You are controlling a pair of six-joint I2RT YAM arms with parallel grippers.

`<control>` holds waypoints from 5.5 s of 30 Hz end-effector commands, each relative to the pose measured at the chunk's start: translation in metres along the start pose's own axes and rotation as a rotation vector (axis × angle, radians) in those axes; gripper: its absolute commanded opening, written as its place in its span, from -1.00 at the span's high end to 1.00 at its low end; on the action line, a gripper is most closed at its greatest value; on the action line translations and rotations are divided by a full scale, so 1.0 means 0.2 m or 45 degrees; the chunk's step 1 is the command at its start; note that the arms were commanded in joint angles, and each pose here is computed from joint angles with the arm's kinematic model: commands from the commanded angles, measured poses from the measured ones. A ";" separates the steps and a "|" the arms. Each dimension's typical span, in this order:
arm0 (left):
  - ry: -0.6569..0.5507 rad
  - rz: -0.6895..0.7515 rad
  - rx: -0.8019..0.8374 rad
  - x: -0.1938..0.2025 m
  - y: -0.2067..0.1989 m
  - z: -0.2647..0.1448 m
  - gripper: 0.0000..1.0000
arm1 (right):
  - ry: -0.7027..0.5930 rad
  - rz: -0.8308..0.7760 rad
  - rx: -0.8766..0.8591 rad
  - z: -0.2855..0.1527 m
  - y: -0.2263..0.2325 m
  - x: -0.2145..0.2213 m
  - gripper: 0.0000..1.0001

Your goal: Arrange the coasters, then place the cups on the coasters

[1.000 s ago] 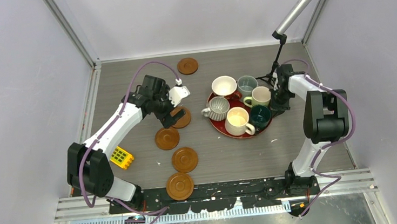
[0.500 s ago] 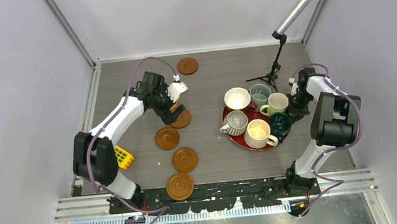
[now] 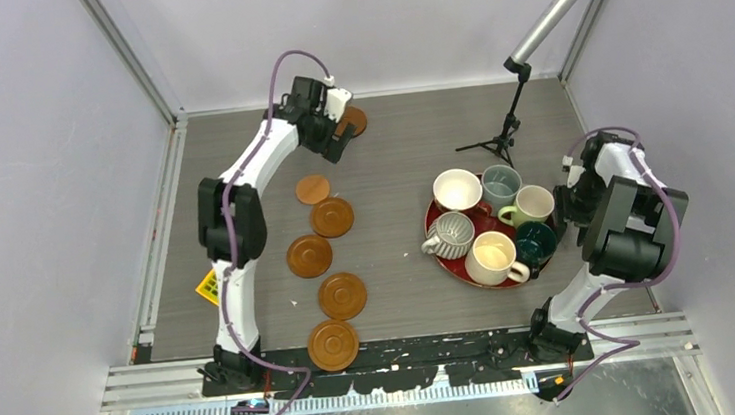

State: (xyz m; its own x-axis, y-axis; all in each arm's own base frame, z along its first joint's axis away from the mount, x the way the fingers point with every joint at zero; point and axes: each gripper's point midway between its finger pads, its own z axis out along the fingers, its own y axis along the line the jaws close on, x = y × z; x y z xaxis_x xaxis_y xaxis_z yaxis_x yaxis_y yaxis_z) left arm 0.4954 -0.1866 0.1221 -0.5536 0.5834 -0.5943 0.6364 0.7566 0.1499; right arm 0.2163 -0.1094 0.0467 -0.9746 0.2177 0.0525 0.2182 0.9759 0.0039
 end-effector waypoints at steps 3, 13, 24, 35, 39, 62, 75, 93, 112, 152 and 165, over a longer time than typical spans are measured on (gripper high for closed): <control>-0.036 -0.303 -0.226 -0.15 0.27 0.15 -0.99 | -0.118 -0.020 0.035 -0.25 -0.02 -0.01 -0.19; -0.242 -0.432 -0.308 -0.31 0.46 0.40 -0.95 | -0.211 -0.043 -0.025 -0.41 0.04 0.04 -0.41; -0.333 -0.418 -0.397 -0.33 0.59 0.59 -0.97 | -0.404 -0.055 -0.035 -0.64 0.07 0.00 -0.56; -0.231 -0.337 -0.381 -0.21 0.57 0.71 -0.97 | -0.454 -0.073 -0.062 -0.73 0.09 -0.04 -0.57; -0.131 -0.269 -0.394 -0.12 0.56 0.70 -0.95 | -0.475 -0.075 -0.065 -0.76 0.08 -0.09 -0.57; 0.337 -0.195 -0.138 0.37 0.45 0.40 -0.79 | -0.564 -0.091 -0.122 -0.84 0.11 -0.21 -0.57; 0.634 -0.360 -0.006 0.95 0.53 0.02 -0.56 | -0.831 -0.166 -0.266 -1.03 0.27 -0.36 -0.68; 0.725 -0.546 -0.020 1.50 0.56 -0.41 -0.49 | -0.941 -0.429 -0.408 -1.08 0.67 -0.38 -0.70; 0.242 -0.412 0.212 0.63 0.34 -0.38 -0.70 | -1.002 -0.536 -0.512 -1.14 0.81 -0.34 -0.70; 0.761 0.004 0.330 1.25 -0.03 -0.34 -0.34 | -0.920 -0.514 -0.582 -1.06 0.85 -0.33 -0.69; 0.862 -0.057 0.369 1.62 -0.05 -0.64 -0.29 | -0.917 -0.521 -0.588 -1.05 0.85 -0.29 -0.69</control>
State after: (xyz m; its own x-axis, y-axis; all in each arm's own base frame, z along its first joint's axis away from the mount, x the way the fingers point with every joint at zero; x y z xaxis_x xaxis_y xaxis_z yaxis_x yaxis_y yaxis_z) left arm 0.2676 0.0115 0.0197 -0.7311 0.6820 -0.0201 0.6800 0.7259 -0.1032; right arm 0.3228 0.0356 0.2440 -0.7729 -0.0323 -0.6338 -0.2725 0.9188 0.2855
